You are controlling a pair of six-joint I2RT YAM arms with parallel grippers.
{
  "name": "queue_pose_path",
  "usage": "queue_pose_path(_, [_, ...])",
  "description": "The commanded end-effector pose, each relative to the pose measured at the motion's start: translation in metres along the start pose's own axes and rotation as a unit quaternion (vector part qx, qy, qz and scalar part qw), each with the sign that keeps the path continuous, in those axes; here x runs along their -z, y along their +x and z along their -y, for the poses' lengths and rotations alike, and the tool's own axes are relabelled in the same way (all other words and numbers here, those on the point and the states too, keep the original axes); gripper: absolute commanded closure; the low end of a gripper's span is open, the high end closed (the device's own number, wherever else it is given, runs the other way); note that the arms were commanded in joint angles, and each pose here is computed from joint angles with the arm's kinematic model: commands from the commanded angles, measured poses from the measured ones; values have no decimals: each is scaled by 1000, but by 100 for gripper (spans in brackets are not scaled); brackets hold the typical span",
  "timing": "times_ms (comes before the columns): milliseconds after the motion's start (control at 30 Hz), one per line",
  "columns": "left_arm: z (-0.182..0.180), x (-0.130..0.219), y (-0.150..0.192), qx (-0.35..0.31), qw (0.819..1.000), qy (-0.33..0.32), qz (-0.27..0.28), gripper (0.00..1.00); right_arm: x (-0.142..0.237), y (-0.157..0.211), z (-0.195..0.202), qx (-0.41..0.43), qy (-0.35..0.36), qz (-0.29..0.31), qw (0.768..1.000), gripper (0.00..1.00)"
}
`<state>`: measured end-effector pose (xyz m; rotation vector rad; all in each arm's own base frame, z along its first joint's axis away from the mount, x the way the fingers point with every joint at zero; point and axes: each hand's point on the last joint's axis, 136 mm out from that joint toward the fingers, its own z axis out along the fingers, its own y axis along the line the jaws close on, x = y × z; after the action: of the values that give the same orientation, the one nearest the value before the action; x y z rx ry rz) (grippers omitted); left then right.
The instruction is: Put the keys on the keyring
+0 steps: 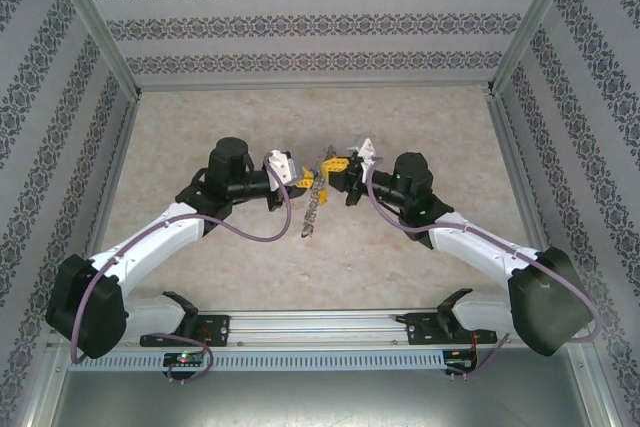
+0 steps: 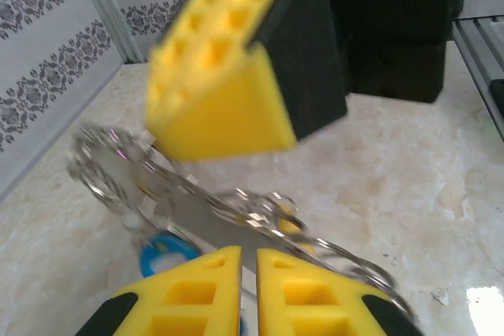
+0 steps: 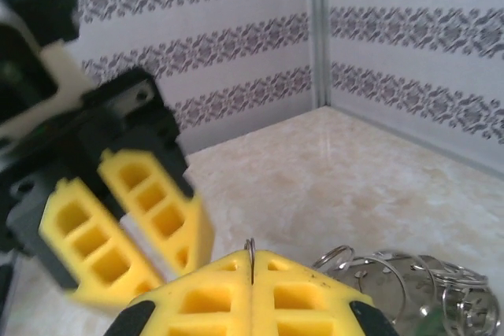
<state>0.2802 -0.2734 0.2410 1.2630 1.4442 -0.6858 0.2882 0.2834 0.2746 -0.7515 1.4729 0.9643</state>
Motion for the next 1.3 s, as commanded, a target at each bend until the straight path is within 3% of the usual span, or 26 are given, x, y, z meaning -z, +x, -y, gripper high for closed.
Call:
queue_pose_path(0, [0, 1, -11, 6, 1000, 3, 31, 84, -3, -40, -9, 12, 0, 78, 997, 100])
queue_pose_path(233, [-11, 5, -19, 10, 998, -32, 47, 79, -10, -40, -19, 24, -22, 78, 996, 100])
queue_pose_path(567, [-18, 52, -29, 4, 993, -107, 45, 67, -13, -40, -29, 39, -58, 63, 996, 100])
queue_pose_path(833, [-27, 37, -36, 44, 994, -82, 53, 62, -17, -41, -37, 42, -84, 59, 994, 100])
queue_pose_path(1133, [-31, 27, -39, 72, 994, -62, 59, 64, -23, -39, -43, 46, -106, 51, 992, 100])
queue_pose_path(1267, [-24, 29, -42, 62, 995, -48, 62, 73, -25, -35, -43, 54, -111, 44, 991, 100])
